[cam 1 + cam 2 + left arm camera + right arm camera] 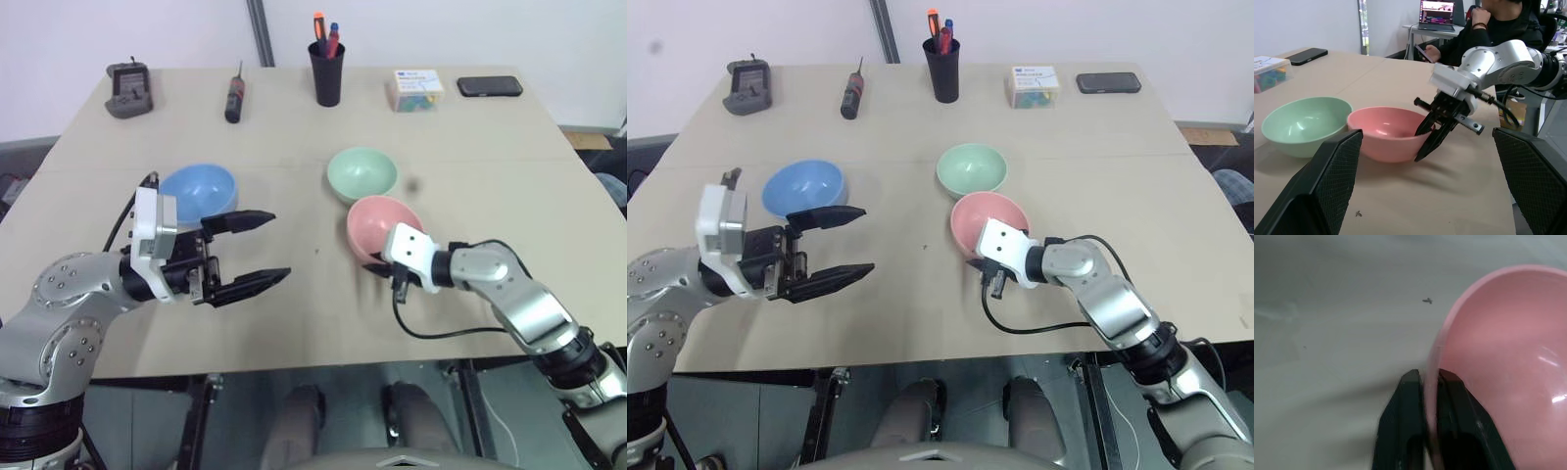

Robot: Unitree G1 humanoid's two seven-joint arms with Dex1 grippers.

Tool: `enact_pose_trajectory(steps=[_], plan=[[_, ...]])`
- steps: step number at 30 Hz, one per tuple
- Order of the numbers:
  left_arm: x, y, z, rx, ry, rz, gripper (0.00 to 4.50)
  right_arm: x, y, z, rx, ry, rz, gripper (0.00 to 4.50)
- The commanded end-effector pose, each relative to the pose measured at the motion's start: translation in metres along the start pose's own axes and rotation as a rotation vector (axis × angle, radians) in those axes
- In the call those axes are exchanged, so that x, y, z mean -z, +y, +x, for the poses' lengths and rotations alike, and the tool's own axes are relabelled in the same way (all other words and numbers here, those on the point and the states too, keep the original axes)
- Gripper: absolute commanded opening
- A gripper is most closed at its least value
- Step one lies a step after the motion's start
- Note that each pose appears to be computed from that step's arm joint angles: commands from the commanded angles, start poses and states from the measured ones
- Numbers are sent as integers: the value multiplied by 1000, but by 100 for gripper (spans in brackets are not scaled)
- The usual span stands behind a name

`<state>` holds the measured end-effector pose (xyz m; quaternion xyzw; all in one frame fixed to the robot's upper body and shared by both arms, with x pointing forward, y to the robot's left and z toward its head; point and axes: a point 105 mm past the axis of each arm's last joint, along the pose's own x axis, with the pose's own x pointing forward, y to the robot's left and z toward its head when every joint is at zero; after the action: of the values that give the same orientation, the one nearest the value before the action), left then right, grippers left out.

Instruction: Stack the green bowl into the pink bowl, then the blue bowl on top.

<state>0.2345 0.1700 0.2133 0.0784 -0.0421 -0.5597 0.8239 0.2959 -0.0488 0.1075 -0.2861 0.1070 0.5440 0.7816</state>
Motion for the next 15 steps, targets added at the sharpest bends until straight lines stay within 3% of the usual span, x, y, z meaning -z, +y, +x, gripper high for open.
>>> enact_pose_trajectory(steps=[1, 3, 4, 6, 8, 11, 15], plan=[[-10, -5, -1, -15, -20, 50, 450, -3, 2, -1, -52, 14, 8, 214], [-9, -5, -2, -26, -22, 45, 450, -6, 6, -5, -76, 10, 11, 313], [-9, -5, -2, -34, -22, 42, 450, -9, 8, -9, -83, 0, 12, 313], [-6, -3, -3, -69, -15, 41, 450, -26, 3, -18, -58, -69, 15, 396], [-4, -1, -4, -94, -10, 39, 450, -50, -8, -30, 0, -183, 12, 440], [-1, 6, -2, -147, -7, 35, 450, -72, -23, -49, 58, -299, 6, 440], [6, 20, -3, -234, 24, 59, 450, -72, -55, -64, 200, -332, -30, 440]])
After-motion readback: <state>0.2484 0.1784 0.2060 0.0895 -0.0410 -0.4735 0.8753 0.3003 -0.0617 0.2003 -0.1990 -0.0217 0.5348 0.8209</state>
